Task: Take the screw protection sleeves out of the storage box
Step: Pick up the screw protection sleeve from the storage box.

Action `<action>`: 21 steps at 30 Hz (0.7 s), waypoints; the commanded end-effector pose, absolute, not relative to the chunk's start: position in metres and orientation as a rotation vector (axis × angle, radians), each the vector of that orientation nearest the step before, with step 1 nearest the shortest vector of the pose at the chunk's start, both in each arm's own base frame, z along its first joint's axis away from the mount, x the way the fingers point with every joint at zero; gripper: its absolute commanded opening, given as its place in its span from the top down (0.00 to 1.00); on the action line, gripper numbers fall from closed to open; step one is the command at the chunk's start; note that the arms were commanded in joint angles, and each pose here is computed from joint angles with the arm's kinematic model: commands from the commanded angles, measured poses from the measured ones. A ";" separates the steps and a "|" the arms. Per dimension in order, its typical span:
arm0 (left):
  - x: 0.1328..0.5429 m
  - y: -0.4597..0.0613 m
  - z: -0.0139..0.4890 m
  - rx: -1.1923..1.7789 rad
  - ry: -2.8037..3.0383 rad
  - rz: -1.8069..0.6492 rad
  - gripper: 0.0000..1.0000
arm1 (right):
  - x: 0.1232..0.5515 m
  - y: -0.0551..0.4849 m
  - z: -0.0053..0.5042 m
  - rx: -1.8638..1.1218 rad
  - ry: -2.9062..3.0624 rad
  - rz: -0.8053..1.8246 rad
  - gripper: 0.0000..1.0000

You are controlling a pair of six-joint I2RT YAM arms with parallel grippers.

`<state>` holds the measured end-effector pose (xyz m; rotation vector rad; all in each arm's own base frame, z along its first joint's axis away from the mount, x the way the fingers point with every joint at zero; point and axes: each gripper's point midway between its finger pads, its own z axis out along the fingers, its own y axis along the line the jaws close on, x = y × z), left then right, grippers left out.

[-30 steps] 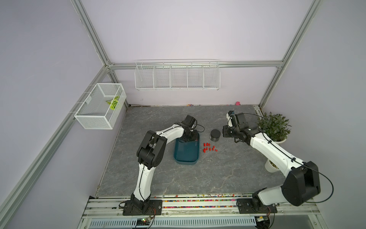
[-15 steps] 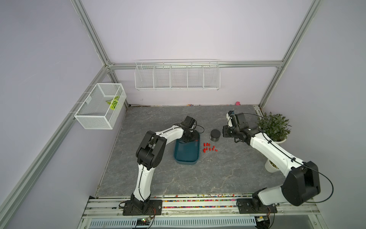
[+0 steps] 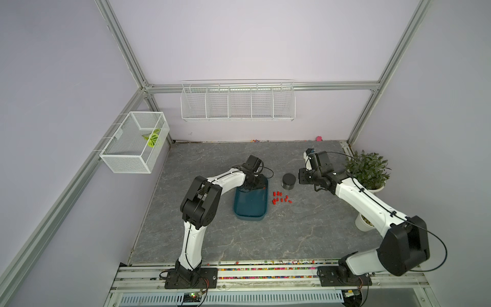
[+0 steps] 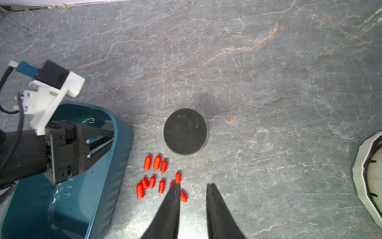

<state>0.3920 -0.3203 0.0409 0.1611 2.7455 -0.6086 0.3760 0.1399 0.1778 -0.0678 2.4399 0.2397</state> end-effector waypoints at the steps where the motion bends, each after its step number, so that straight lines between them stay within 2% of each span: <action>1: 0.396 -0.325 0.050 0.177 2.716 -0.615 0.59 | 0.378 0.140 0.174 -0.056 2.451 0.248 0.73; 21: 0.400 -0.332 0.035 0.172 2.738 -0.627 0.66 | 0.379 0.142 0.172 -0.061 2.459 0.253 0.73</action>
